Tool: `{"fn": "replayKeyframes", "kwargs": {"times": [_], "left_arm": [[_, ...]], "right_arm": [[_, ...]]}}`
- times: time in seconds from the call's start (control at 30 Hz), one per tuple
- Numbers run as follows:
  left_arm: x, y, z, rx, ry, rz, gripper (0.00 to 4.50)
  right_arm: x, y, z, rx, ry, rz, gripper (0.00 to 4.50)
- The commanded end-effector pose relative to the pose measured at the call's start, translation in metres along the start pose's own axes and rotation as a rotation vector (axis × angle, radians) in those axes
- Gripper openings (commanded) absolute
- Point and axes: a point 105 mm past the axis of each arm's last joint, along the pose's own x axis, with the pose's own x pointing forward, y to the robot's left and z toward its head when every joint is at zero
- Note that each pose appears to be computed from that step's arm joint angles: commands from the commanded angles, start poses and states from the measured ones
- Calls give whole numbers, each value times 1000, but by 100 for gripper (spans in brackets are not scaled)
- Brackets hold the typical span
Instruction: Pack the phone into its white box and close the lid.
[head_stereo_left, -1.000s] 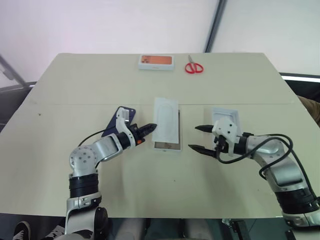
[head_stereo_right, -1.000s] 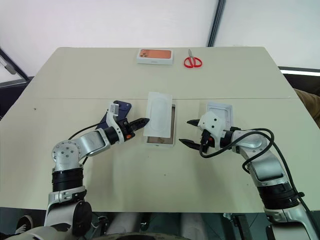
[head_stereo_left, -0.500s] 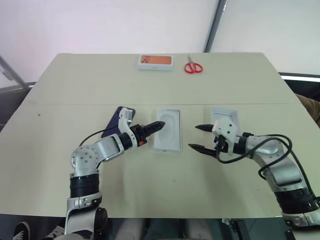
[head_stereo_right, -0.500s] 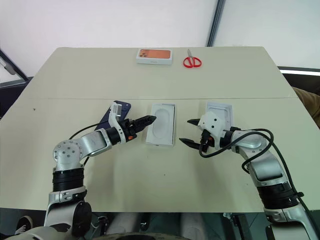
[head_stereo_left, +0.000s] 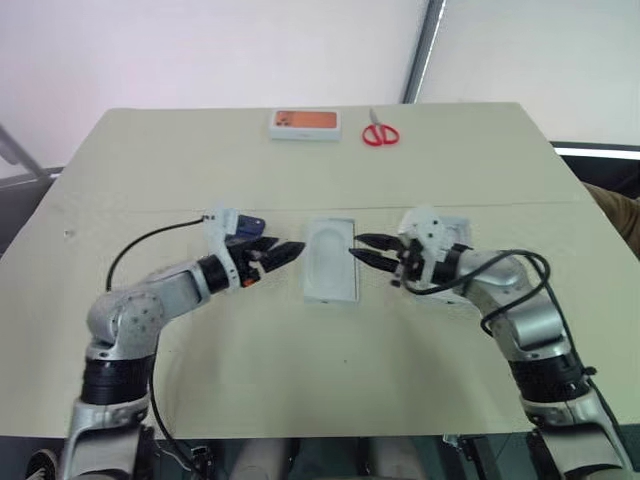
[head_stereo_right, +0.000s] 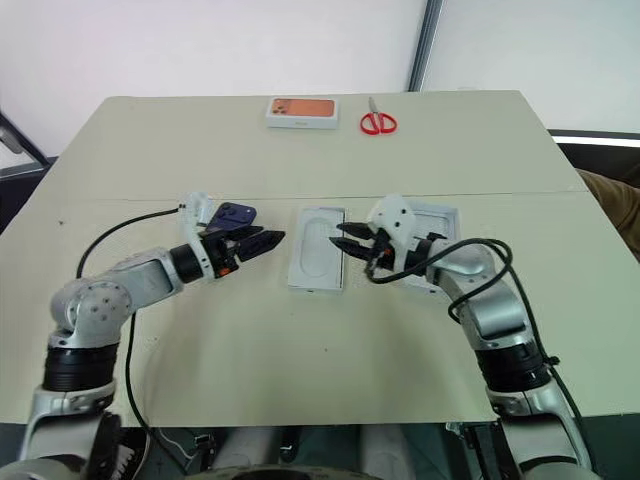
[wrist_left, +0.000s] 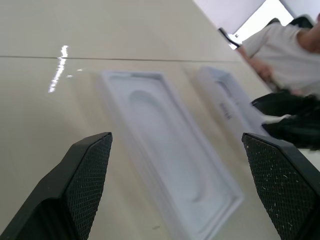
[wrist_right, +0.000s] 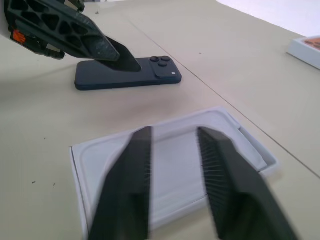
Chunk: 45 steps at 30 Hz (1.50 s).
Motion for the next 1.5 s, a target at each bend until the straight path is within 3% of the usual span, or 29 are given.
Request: {"fn": "replayKeyframes", "kwargs": {"times": [0.03,0.23,0.57,0.8,1.07,1.23,1.5], "left_arm": [[-14,9,10,185,-43,-10,441],[-39,23,16,285,-106,3,441],[-41,23,15,283,-137,22,441],[-38,23,14,275,-143,30,441],[-33,21,15,262,-152,15,441],[-31,21,16,262,-153,20,441],[-48,53,17,135,-63,116,441]], "right_arm": [[27,9,-3,-70,33,-9,4],[51,13,-16,-117,108,-9,4],[46,25,-48,-224,267,99,4],[50,28,-35,-169,203,98,4],[53,13,9,-46,23,38,4],[49,0,-3,-123,95,-7,4],[62,5,19,-99,1,-6,4]]}}
